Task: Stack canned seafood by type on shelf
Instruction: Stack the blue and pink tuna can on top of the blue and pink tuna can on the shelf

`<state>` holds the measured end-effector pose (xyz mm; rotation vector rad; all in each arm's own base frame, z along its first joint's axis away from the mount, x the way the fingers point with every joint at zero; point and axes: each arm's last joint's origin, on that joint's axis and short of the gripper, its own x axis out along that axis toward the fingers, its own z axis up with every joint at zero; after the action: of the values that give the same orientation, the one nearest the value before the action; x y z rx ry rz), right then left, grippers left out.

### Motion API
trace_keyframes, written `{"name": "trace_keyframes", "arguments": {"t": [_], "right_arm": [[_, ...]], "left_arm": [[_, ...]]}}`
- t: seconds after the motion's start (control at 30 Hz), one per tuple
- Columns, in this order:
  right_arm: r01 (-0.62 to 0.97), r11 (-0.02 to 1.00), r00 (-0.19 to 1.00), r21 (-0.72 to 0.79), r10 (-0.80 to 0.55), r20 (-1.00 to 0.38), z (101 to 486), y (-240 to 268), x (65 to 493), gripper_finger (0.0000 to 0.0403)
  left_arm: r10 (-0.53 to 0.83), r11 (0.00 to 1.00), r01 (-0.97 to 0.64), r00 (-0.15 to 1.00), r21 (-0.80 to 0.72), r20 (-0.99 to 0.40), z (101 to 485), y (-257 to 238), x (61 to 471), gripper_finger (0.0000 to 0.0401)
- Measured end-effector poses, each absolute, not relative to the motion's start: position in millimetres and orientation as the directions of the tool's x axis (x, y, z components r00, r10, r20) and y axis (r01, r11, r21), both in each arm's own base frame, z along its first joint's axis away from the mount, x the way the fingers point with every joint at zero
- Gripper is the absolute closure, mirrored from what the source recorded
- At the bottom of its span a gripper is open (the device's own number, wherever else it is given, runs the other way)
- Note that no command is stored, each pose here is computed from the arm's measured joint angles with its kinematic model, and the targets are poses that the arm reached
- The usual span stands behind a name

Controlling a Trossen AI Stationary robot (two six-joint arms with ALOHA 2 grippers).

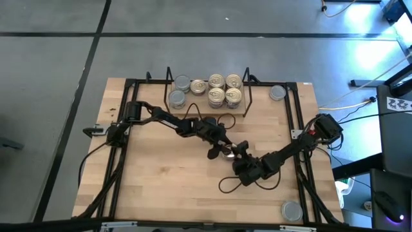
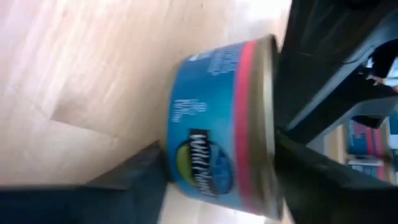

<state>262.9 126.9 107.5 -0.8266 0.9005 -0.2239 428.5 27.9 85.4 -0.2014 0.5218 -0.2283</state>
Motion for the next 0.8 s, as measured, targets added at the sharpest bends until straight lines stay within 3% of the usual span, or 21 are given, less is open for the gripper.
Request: {"name": "trace_keyframes", "arguments": {"t": [0.07, 0.1, 0.47, 0.8], "right_arm": [[-0.117, 0.693, 0.621, -0.711, -0.508, -0.597, 107.5, 127.2, 262.0, 0.0198], [-0.100, 0.699, 0.622, -0.708, -0.512, -0.593, 107.6, 127.2, 261.9, 0.0203], [-0.077, 0.740, 0.664, -0.668, -0.462, -0.588, 109.8, 144.6, 255.0, 0.0204], [0.003, 0.815, 0.669, -0.580, -0.433, -0.605, 115.1, 145.0, 255.6, 0.0204]], "left_arm": [[-0.258, 0.956, 0.154, 0.847, -0.251, -0.465, 87.5, 28.7, 428.5, 0.0219], [-0.256, 0.956, 0.150, 0.848, -0.254, -0.465, 88.0, 29.3, 428.5, 0.0219], [-0.235, 0.968, 0.150, 0.831, -0.203, -0.504, 124.7, 21.3, 419.2, 0.0219], [0.034, 0.990, 0.066, 0.755, 0.127, -0.655, 184.8, -24.3, 383.9, 0.0219]]}}
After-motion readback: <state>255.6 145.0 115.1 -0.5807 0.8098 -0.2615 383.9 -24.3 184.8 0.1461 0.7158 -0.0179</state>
